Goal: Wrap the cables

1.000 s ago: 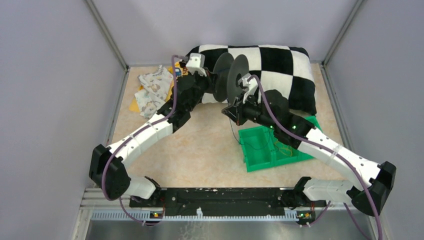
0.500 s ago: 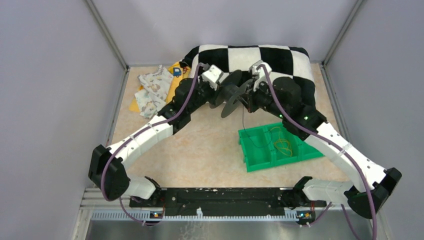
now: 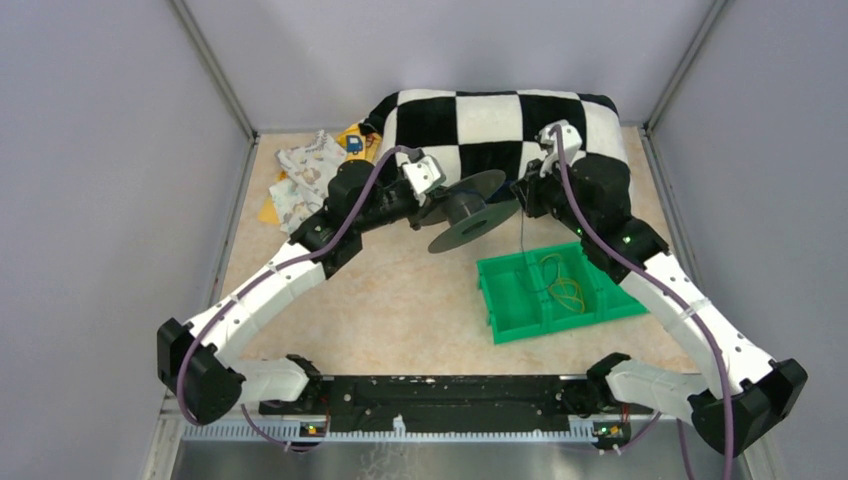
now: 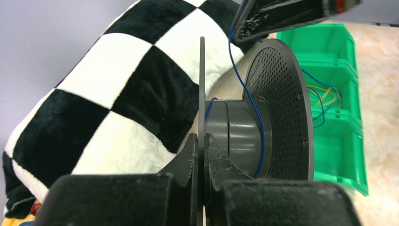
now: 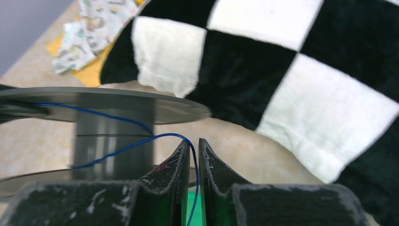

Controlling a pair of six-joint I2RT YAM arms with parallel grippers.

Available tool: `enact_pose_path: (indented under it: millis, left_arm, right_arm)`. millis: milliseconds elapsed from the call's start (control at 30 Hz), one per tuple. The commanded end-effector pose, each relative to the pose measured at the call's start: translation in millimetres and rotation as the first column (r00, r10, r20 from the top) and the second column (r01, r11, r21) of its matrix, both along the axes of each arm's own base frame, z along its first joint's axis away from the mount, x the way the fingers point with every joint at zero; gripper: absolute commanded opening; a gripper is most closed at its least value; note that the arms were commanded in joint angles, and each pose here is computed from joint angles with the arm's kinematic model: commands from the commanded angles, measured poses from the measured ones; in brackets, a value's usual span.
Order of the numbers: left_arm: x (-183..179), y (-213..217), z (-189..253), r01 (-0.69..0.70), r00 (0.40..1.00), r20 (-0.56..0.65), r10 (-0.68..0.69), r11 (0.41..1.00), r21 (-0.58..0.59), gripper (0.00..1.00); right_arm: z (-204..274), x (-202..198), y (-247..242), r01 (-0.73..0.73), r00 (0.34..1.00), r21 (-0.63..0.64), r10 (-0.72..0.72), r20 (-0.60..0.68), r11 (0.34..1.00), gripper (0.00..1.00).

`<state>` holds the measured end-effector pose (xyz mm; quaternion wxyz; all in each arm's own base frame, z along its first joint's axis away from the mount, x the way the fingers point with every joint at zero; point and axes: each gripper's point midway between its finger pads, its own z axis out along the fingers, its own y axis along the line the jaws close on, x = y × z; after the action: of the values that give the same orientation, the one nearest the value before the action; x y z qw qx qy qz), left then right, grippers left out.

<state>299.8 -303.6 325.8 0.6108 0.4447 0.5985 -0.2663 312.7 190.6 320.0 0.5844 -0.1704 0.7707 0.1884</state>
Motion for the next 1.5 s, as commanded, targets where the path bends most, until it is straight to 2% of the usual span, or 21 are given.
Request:
enact_pose_path:
  millis: [0,333,500,767,1100,1467]
  left_arm:
    - [-24,6,57,0.136,0.981,0.145,-0.127,0.989,-0.054,0.00]
    - [-30,25,92,0.147,0.985,0.105,-0.134,0.981,-0.130,0.00]
    - [-25,37,121,0.112,0.992,0.084,-0.098,0.975,-0.190,0.00]
    - [-28,53,169,0.073,0.992,0.118,-0.040,0.954,-0.292,0.00]
    - [-37,63,199,0.052,0.991,0.134,-0.003,0.931,-0.360,0.00]
    - [-15,80,230,-0.090,0.985,0.089,0.151,0.872,-0.481,0.00]
  right_arm:
    - [-4,9,-34,0.113,0.993,-0.012,-0.112,0.022,0.994,0.14]
    - [-68,16,-53,0.148,0.983,0.010,-0.146,-0.112,0.989,0.54]
    - [-87,14,-55,0.144,0.978,-0.002,-0.143,-0.154,0.990,0.63]
    - [-102,6,-58,0.133,0.975,-0.011,-0.133,-0.178,0.991,0.82]
    - [-114,0,-59,0.158,0.971,0.031,-0.149,-0.188,0.987,0.87]
    - [-143,-18,-42,0.081,0.977,0.141,-0.050,-0.209,0.987,0.86]
